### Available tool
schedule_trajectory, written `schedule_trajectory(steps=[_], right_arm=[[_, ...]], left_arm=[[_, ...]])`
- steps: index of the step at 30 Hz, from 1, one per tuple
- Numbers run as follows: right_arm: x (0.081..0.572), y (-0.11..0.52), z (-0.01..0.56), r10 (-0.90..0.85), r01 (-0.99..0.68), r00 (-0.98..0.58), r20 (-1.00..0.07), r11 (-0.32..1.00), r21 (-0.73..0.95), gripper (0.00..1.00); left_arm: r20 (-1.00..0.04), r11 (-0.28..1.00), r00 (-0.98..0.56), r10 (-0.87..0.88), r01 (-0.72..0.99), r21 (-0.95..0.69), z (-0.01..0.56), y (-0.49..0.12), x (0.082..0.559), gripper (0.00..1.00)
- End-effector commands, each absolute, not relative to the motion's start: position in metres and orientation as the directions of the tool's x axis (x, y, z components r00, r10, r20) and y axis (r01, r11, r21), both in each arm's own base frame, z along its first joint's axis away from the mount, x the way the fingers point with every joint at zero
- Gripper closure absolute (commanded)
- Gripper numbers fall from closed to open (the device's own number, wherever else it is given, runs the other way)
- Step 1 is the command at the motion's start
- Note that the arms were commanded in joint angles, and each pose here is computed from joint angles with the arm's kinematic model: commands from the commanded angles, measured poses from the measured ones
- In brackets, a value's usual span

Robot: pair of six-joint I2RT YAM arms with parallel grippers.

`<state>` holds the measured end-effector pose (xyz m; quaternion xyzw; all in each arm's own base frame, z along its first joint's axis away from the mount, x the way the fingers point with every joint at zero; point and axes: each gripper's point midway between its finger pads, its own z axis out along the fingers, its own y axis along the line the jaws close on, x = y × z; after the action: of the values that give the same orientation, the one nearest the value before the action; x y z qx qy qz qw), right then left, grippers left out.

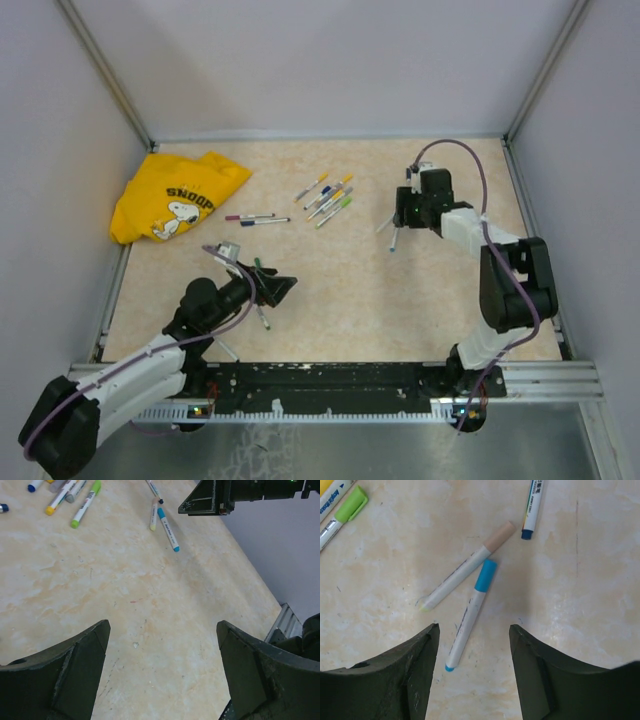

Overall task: Open the pen caps
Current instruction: Pick up the pen from the center of the board.

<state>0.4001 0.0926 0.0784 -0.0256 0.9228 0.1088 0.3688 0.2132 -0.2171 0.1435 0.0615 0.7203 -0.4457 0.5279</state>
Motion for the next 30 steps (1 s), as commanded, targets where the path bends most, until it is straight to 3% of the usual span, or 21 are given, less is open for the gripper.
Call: schedule_trajectory(steps=[1, 12, 30], right_arm=[[0.427, 0.095, 0.077, 0.055, -0.065, -0.715, -0.697, 0.988, 0.144, 0.46], [0.424, 0.107, 0.053, 0.016, -0.086, -0.757, -0.653, 0.988, 0.124, 0.68], [0.416, 0.106, 0.038, -0.045, -0.128, -0.791, -0.610, 0.988, 0.092, 0.74]], left_arm=[[-0.841, 0.667, -0.402, -0.362, 0.519, -0.535, 0.141, -0.205, 0.221, 0.07], [-0.852, 0.692, -0.385, -0.355, 0.504, -0.516, 0.141, -0.199, 0.222, 0.08], [-0.857, 0.708, -0.367, -0.363, 0.489, -0.510, 0.143, -0.190, 0.218, 0.08]])
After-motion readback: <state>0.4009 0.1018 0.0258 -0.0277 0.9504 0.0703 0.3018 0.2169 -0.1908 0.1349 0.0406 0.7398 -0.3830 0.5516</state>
